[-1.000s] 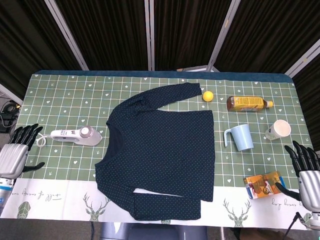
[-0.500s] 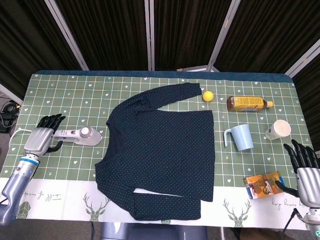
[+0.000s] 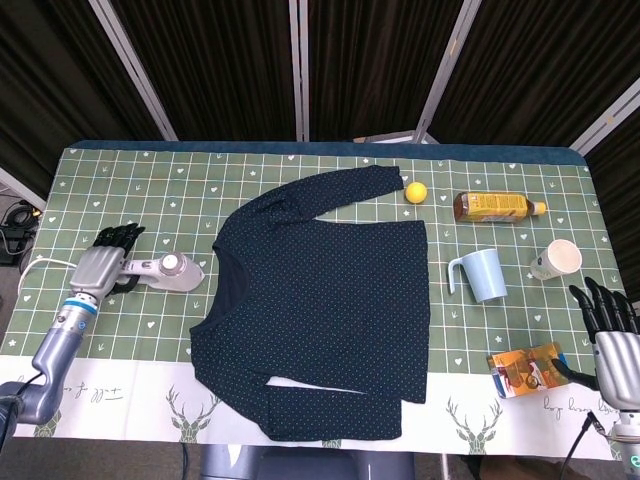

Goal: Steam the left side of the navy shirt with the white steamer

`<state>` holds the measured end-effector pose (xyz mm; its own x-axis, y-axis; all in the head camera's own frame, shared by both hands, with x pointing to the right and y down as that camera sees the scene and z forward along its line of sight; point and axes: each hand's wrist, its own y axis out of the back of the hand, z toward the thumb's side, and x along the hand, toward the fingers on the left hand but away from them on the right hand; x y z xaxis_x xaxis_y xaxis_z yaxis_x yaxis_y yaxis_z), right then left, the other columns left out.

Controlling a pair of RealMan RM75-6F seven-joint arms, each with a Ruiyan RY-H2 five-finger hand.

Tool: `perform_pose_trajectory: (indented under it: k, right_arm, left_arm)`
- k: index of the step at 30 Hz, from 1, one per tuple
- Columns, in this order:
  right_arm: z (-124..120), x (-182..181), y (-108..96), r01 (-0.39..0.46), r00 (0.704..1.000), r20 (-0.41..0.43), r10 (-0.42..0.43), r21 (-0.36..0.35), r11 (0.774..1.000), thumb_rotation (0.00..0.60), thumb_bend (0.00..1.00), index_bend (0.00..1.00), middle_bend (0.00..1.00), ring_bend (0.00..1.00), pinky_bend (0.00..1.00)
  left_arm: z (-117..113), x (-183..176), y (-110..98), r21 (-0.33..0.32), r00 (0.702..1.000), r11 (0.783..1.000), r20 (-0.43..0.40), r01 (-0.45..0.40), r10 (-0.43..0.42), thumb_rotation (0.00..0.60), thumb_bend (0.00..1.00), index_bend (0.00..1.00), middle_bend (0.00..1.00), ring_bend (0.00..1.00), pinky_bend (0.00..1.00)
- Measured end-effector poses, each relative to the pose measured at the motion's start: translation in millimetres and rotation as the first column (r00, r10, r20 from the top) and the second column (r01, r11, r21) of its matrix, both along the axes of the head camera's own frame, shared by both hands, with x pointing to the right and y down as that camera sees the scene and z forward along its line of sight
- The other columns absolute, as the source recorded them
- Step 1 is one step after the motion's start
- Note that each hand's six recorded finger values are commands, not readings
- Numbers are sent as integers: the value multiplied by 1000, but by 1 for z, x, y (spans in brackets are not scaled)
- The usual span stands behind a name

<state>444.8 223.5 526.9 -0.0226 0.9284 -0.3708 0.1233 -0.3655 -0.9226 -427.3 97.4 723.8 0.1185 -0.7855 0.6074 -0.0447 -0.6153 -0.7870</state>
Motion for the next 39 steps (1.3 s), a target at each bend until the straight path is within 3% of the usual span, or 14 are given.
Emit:
perform_pose_trajectory:
  k: [3,8,12,17,20,23,30,39]
  right_arm:
    - [2,1,-1,-3,1000,-3,3,-6,1000,600,0,0,0,0,0]
    - [4,1,-1,-3,1000,-4,3,-11,1000,600,0,0,0,0,0]
    - [4,1,-1,-6,1000,-5,6,-14,1000,600,0,0,0,0,0]
    - [6,1,-1,-4,1000,-1,4,-22,1000,600,0,0,0,0,0]
    - [6,0,-1,-3,1000,-1,3,-23,1000,600,0,0,0,0,0]
    - [6,0,-1,-2,1000,-1,2,-23,1000,600,0,0,0,0,0]
    - [6,-1,0,1,1000,4,-1,-25,1000,600,0,0,0,0,0]
    - [3,-3,0,3,1000,14,-3,-19,1000,600,0,0,0,0,0]
  left_arm:
    - [3,4,-4,2,1000,1000,2,-7,7,600,431,34,32,107,112]
    - [8,9,-8,-4,1000,1000,18,-24,24,600,434,241,289,318,405]
    - [10,12,-9,2,999,999,28,-42,42,600,438,368,382,399,531]
    - [13,15,-8,-7,997,998,35,-62,63,600,484,751,630,578,778]
    - [10,16,-9,13,997,998,34,-68,68,600,546,859,733,661,870]
    - [7,16,-11,38,996,996,38,-79,78,600,584,881,802,712,917]
    - [-2,20,-9,80,995,992,0,-97,97,600,593,913,852,760,975]
    - [-29,50,-11,129,976,987,-180,-97,120,600,614,926,863,769,997]
